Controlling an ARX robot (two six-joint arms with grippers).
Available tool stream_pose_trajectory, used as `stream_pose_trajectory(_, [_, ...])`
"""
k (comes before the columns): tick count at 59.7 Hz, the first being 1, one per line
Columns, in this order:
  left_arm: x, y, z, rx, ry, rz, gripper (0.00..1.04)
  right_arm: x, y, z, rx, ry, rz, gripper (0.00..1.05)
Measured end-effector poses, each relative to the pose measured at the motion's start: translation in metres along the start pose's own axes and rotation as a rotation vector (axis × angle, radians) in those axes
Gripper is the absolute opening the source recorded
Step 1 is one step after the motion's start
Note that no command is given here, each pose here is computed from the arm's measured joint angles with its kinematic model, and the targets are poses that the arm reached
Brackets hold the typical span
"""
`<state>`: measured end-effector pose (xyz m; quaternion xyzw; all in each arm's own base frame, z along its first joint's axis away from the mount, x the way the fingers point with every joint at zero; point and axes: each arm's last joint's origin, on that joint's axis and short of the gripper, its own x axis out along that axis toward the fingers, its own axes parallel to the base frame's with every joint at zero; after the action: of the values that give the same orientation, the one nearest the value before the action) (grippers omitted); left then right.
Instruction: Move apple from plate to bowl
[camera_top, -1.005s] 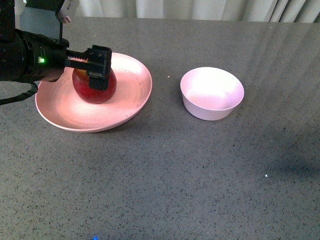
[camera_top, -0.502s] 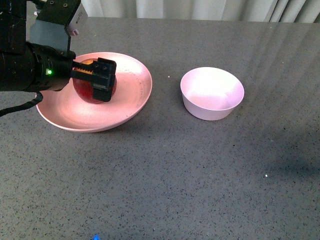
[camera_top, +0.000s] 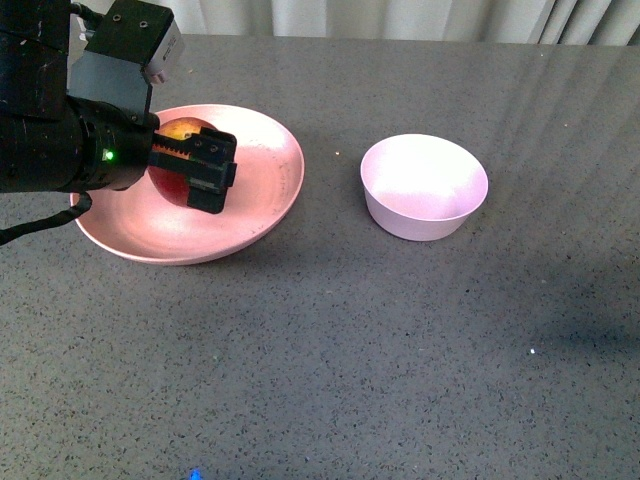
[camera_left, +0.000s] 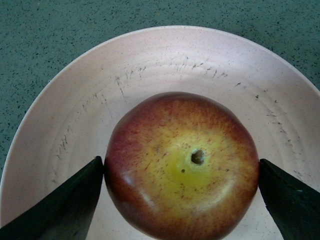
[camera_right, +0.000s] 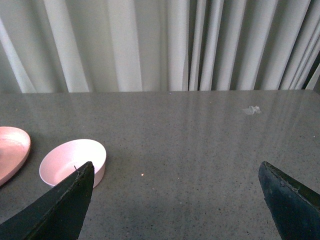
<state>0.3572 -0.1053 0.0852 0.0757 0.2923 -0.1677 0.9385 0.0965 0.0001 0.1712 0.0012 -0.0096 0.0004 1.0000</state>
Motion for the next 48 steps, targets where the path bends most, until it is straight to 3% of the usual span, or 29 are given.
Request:
stream_pose_trajectory(4, [0.000,-0.001,0.000,0.001,0.000,0.003,0.78,0.000,0.000,0.000,0.000,0.000,0.000,0.96])
stream_pose_trajectory(9, [0.000,-0.001,0.000,0.003,0.000,0.007,0.75,0.000,0.000,0.000,0.000,0.000,0.000,0.96])
stream_pose_trajectory(28, [-0.021,-0.013,0.017,0.039,-0.064,-0.044,0.75,0.000,0.000,0.000,0.000,0.000,0.000,0.96])
stream_pose_trajectory(48, [-0.037,-0.065,0.048,0.113,-0.124,-0.178,0.74,0.000,0.000,0.000,0.000,0.000,0.000,0.96])
